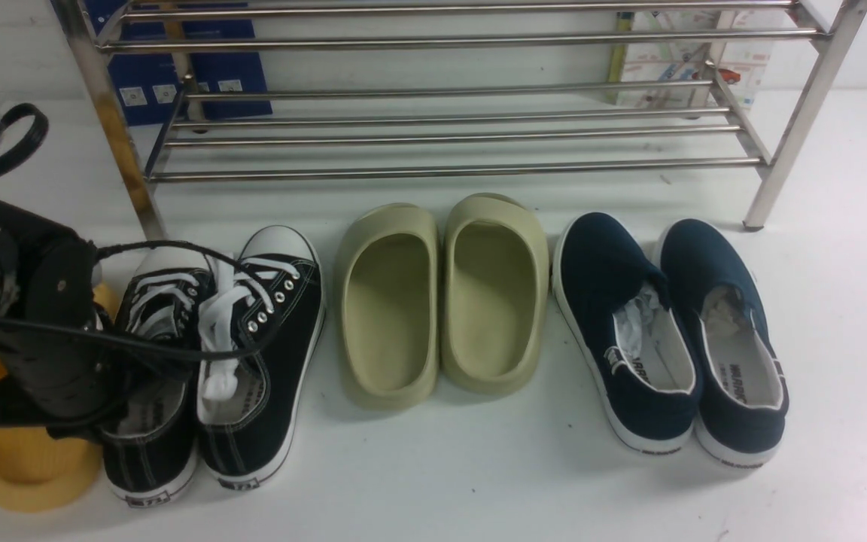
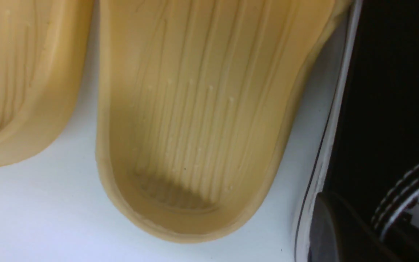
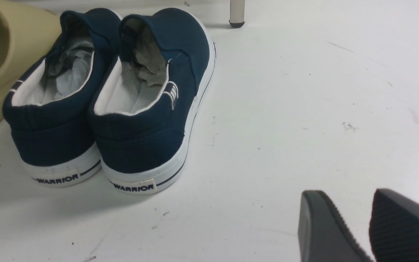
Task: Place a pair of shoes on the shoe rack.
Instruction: Use the left arm to grab the shoe closest to it, then use the left arm to put a shoe into the shoe rack
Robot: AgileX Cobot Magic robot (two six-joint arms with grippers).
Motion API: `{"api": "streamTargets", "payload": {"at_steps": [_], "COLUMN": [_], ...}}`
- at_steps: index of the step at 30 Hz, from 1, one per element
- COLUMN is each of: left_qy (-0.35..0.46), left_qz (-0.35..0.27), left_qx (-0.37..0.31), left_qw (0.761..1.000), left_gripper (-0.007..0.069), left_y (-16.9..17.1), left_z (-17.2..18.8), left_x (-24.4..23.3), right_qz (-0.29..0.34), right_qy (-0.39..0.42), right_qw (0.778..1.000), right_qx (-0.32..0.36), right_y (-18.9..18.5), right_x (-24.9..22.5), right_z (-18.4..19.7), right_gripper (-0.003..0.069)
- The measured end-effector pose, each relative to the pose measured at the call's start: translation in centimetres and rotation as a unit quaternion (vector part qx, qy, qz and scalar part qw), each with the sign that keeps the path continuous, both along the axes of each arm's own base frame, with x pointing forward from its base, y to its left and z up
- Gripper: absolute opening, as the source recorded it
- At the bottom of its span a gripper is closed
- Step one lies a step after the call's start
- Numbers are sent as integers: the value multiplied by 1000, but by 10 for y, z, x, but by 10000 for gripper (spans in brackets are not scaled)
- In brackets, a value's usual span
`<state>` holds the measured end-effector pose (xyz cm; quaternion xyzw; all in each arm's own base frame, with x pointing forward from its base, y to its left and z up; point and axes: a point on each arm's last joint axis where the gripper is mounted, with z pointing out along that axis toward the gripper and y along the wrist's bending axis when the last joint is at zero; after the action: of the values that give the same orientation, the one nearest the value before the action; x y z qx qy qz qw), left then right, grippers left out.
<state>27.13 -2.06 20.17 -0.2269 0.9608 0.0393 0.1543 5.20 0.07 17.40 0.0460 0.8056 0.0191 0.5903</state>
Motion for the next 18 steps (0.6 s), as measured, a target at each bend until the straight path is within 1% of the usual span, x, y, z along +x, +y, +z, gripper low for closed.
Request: {"api": "streamTargets", "payload": {"at_steps": [1,3,5,10,13,15,18], "left_qy": [-7,-16,-48,-104,-118,-115,-107], "left_qz": [-2,-6,-23,-54,-79,-85,-99], "left_qx": [-1,-3,-9,-23,-38,-42,-44], "left_qw": [1000,1000,999,993,989,989,988], "left_gripper": [-13,-13,-13,-13,-13,-13,-13], "left_y": [0,1,0,-3,-8,-10,-14], "left_z": [11,20,45,82,95,96,97], "left_x": [-4,-7,-14,-16,-8,-3,18], "right_qz": [0,0,0,0,0,0,0], "right_qy": [0,0,0,0,0,0,0], "right_qw": [1000,1000,1000,1000,1000,1000,1000], "right_qx": [0,0,0,0,0,0,0], "right_y": [0,0,0,0,0,0,0], "right_x": [0,0,0,0,0,0,0], "right_z": [0,0,0,0,0,0,0], "right_gripper": [239,239,239,239,239,239,239]}}
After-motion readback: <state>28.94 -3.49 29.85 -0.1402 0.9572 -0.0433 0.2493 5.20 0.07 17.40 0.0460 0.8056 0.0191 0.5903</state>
